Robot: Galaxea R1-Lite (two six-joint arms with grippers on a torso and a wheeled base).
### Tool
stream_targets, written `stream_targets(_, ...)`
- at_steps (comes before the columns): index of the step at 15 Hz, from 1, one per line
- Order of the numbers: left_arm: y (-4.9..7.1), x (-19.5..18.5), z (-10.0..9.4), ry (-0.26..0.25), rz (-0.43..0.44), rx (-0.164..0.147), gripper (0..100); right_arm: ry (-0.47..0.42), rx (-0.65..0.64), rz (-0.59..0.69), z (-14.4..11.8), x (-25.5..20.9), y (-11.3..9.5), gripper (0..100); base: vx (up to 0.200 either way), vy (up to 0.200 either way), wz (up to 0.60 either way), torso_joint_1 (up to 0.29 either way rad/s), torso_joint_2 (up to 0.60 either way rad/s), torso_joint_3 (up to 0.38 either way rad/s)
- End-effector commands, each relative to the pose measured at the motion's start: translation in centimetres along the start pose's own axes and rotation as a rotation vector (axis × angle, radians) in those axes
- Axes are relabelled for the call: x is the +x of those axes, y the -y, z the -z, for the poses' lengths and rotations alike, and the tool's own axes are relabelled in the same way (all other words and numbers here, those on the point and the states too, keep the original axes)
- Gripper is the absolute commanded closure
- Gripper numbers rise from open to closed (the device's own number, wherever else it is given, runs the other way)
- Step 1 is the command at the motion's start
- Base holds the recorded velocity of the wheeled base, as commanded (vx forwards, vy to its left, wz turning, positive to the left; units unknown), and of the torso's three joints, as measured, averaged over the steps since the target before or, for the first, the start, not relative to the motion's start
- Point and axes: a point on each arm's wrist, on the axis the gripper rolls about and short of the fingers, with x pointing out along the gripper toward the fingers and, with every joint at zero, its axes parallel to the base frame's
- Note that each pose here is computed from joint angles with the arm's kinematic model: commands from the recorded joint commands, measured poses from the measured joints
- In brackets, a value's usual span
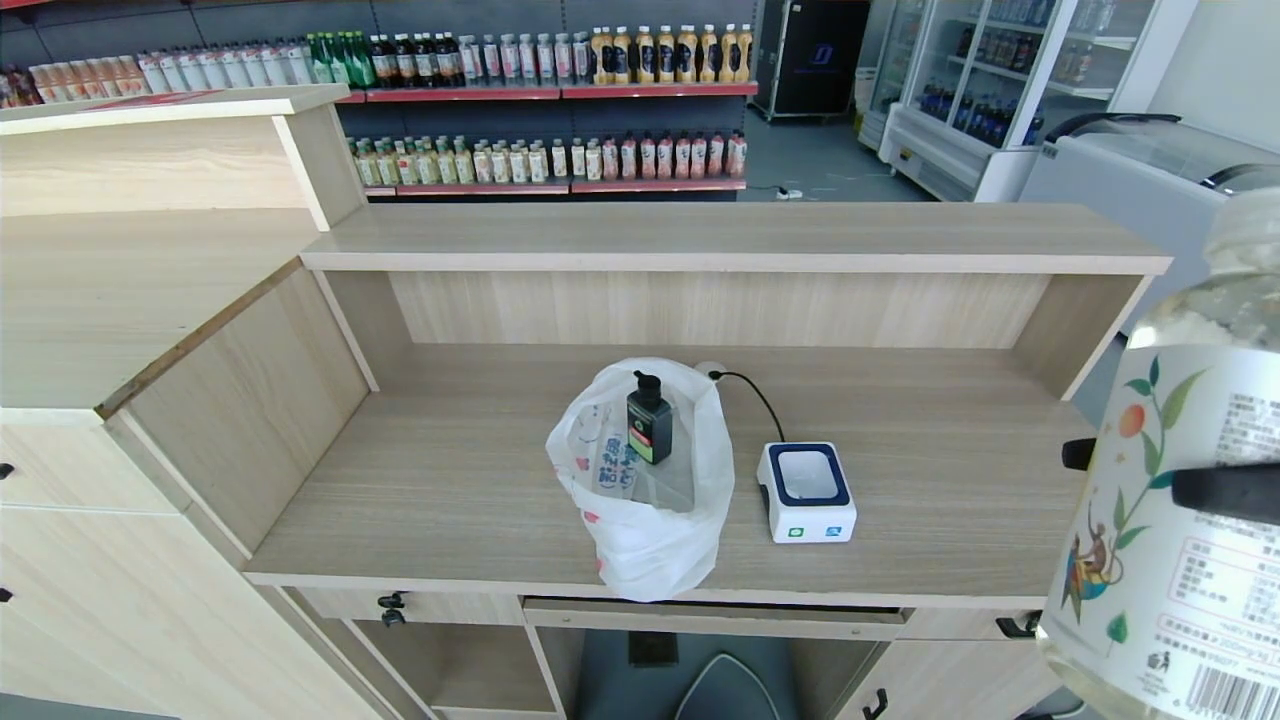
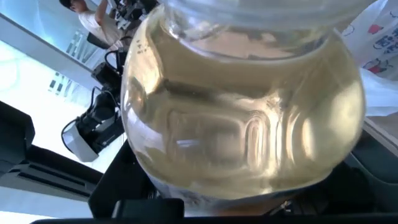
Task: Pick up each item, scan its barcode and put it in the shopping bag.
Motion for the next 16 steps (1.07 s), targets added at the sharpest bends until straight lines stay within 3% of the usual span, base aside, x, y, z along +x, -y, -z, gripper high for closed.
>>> stream_targets(1,0.00,0.00,0.00,0.000,0.000,0.000,0,-0.001,0.003,0.024,0.50,-0.03,0.12,100,0.000,0.000,0.00,0.000,0.00,0.000)
stream_targets(16,0.00,0.00,0.00,0.000,0.000,0.000,0,-0.007,-0.017,0.077,1.16,0.00,1.03,100,0.000,0.000,0.00,0.000,0.00,0.000)
